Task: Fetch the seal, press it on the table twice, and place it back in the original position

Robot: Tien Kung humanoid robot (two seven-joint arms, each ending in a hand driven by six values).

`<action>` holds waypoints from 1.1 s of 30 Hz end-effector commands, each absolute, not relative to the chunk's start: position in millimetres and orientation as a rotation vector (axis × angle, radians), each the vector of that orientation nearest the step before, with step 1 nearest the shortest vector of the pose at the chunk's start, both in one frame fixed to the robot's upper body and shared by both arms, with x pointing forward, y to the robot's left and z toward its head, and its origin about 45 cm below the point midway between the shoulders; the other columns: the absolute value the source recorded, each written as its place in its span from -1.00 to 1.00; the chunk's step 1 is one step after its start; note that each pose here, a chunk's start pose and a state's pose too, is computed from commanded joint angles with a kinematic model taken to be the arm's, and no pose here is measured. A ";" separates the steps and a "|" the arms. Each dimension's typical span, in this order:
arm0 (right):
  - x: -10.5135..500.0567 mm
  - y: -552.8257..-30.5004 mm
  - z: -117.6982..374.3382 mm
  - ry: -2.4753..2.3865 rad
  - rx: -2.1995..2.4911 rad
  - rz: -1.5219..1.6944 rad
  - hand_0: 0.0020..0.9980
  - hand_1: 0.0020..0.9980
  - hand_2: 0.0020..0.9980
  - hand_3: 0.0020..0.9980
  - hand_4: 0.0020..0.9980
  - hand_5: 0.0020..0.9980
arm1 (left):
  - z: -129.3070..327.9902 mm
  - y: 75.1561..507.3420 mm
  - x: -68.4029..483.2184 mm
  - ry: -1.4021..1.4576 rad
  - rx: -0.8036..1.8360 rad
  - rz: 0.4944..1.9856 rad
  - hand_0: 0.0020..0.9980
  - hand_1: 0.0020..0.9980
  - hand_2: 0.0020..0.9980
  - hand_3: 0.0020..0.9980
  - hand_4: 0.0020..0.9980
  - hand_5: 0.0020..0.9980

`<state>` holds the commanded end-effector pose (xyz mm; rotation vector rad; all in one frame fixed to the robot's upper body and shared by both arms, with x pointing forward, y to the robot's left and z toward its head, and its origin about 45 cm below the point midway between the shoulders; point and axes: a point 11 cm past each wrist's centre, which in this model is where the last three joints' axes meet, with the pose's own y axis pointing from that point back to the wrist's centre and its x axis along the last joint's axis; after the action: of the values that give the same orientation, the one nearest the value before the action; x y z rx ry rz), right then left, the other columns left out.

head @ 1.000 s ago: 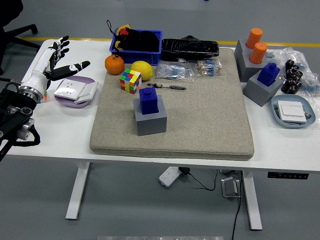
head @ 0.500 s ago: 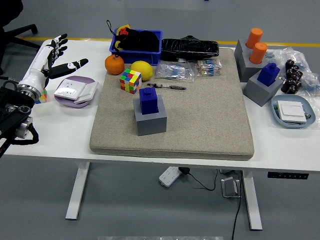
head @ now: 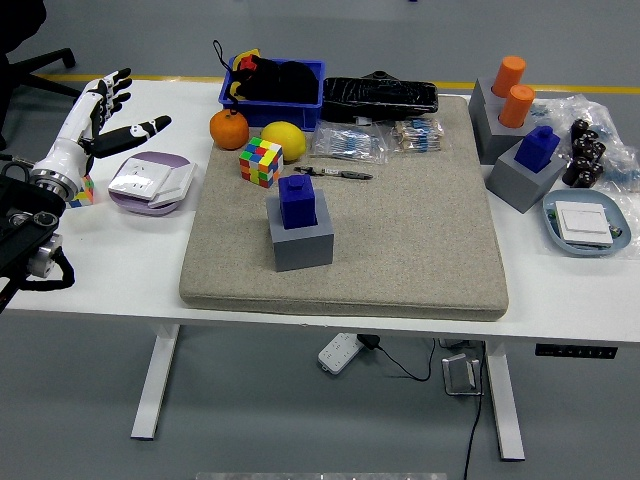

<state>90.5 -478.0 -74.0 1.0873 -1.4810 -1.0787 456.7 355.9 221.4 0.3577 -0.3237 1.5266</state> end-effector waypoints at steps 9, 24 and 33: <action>83.2 -478.1 -75.6 -1.479 1.076 -1.093 0.73 0.55 0.45 0.49 0.59 0.14 | 220.7 349.7 457.4 -0.322 0.353 1.514 0.87 0.87 0.92 0.92 0.89 -0.41; 85.0 -475.2 -76.6 -1.490 1.080 -1.101 0.73 0.55 0.46 0.49 0.59 0.14 | 220.7 348.7 457.6 -0.319 0.350 1.513 0.87 0.87 0.91 0.92 0.84 -0.42; 87.2 -475.7 -75.9 -1.496 1.083 -1.099 0.73 0.55 0.46 0.48 0.59 0.14 | 221.9 348.5 458.3 -0.321 0.350 1.512 0.87 0.87 0.91 0.92 0.83 -0.42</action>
<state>87.2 -475.7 -75.9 1.0830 -1.4957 -1.0992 458.3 348.5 221.9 0.3504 -0.3206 1.5120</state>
